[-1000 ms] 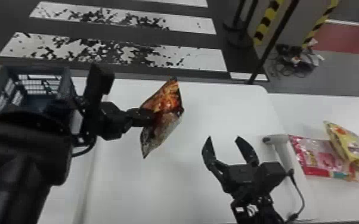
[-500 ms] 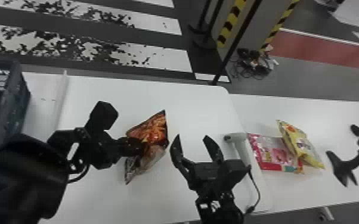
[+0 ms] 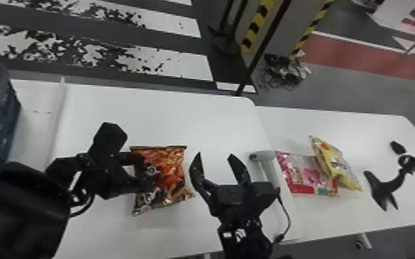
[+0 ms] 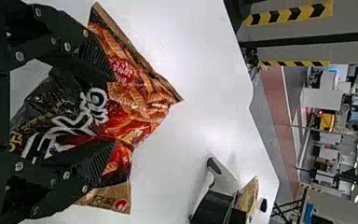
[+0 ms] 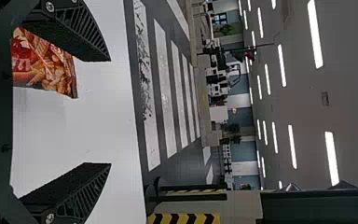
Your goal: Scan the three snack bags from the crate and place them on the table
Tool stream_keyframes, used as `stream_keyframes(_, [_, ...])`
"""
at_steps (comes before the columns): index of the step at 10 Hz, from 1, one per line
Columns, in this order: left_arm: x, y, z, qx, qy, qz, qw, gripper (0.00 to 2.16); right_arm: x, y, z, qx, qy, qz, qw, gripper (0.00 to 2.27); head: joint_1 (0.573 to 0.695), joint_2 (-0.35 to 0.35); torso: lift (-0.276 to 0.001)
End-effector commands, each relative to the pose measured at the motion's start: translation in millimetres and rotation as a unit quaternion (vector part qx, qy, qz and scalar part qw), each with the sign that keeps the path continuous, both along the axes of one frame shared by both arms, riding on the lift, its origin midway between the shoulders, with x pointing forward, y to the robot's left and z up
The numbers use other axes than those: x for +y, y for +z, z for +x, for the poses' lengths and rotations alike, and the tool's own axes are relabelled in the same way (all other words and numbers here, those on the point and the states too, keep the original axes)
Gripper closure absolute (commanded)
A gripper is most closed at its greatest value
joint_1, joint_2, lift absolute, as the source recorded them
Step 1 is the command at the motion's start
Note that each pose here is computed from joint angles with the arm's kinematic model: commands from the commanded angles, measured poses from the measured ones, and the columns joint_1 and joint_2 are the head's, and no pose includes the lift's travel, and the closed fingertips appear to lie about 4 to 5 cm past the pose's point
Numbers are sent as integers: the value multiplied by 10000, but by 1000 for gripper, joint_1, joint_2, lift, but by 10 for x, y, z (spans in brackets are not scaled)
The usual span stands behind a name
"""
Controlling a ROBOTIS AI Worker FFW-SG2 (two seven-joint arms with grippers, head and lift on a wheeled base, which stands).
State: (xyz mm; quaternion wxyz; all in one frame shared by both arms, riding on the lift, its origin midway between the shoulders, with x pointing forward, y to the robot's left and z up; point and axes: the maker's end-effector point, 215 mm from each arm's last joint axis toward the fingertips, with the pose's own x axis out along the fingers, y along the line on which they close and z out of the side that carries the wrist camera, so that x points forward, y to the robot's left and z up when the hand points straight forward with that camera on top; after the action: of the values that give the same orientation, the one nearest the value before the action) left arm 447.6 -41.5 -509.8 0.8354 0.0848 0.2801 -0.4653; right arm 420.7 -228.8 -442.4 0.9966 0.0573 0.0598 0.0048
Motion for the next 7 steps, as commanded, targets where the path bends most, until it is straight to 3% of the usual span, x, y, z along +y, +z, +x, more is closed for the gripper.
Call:
stream_keyframes(1, [40, 106, 52, -169, 59, -91, 9998, 33, 1, 3, 1, -3, 1, 1, 10000, 83, 695, -340, -62])
stream_keyframes(4, [425, 526, 247, -626, 723, -471, 9943, 33, -10, 39, 9, -22, -8, 59, 10000, 80, 695, -311, -62])
stream_keyframes(5, [559, 703, 285, -947, 961, -657, 9887, 36, 20, 37, 30, 74, 31, 90, 9999, 80, 695, -302, -62])
stream_keyframes(7, [952, 1013, 350, -1490, 1542, -980, 9718, 39, 72, -37, 56, 425, 93, 173, 9989, 80, 695, -251, -62])
